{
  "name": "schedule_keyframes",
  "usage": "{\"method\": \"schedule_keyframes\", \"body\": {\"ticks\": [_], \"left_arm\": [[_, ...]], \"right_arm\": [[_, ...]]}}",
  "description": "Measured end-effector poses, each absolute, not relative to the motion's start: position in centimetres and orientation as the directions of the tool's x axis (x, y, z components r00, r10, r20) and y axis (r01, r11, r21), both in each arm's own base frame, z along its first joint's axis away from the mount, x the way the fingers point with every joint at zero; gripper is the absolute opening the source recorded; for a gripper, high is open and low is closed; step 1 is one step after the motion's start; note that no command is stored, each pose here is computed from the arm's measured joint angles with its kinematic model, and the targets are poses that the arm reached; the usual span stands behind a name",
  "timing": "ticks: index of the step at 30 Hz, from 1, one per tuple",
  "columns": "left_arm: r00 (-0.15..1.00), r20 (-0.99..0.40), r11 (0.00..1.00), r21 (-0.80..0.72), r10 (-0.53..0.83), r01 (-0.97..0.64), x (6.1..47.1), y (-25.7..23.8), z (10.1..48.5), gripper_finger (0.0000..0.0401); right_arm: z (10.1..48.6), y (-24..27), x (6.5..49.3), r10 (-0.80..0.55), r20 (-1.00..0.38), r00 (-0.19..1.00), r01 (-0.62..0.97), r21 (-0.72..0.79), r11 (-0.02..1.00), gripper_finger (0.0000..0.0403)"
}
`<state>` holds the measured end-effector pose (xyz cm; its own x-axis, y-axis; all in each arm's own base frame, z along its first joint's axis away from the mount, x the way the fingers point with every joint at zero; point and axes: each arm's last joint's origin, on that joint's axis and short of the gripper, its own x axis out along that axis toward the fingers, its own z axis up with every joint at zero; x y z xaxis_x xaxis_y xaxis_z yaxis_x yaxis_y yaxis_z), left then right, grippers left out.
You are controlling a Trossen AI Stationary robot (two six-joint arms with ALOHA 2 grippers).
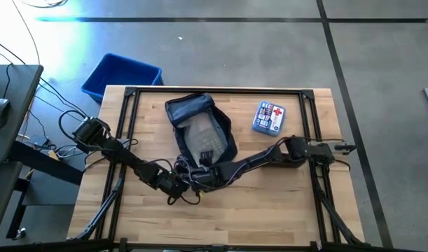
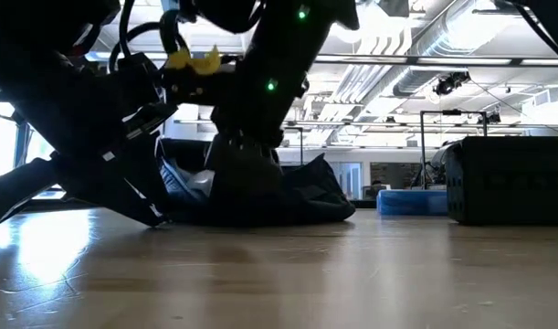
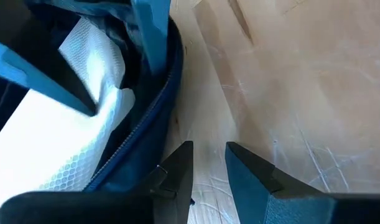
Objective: Unpack backpack
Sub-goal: Remove the transparent zip bag from the black backpack
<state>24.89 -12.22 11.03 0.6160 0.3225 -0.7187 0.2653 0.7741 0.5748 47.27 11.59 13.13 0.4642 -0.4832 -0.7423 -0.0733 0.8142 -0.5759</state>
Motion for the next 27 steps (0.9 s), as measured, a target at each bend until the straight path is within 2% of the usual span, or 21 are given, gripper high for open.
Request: {"method": "schedule_keyframes", "body": {"ticks": [4, 7, 10, 16, 19, 22, 27], "left_arm": [[0.616, -0.720, 0.775, 0.573, 0.320, 0.267, 24.9, -12.2, 11.0, 0.0074], [0.616, -0.720, 0.780, 0.568, 0.318, 0.261, 24.9, -12.3, 11.0, 0.0074], [0.618, -0.720, 0.781, 0.568, 0.317, 0.260, 24.9, -12.3, 11.0, 0.0074], [0.616, -0.721, 0.798, 0.554, 0.319, 0.235, 24.9, -12.3, 11.0, 0.0074], [0.612, -0.724, 0.801, 0.551, 0.319, 0.235, 24.7, -12.4, 11.1, 0.0074], [0.588, -0.739, 0.786, 0.559, 0.329, 0.263, 24.1, -12.4, 11.3, 0.0074], [0.547, -0.713, 0.738, 0.634, 0.440, 0.233, 22.7, -12.3, 11.6, 0.0074]], "right_arm": [[12.6, 10.7, 47.5, -0.609, -0.655, 0.447, 0.045, -0.663, 0.747, 0.0214], [12.7, 9.7, 47.7, -0.645, -0.629, 0.433, 0.158, -0.652, 0.742, 0.0198], [12.7, 8.9, 48.0, -0.651, -0.625, 0.430, 0.243, -0.614, 0.751, 0.0150], [12.8, 7.1, 48.8, -0.623, -0.640, 0.450, 0.295, -0.552, 0.780, 0.0017], [13.1, 6.3, 49.2, -0.656, -0.604, 0.452, 0.333, -0.568, 0.753, 0.0008], [13.1, 6.4, 49.0, -0.680, -0.586, 0.441, 0.306, -0.614, 0.728, 0.0002], [14.4, 8.3, 48.6, -0.686, -0.553, 0.474, 0.280, -0.644, 0.712, 0.0001]]}}
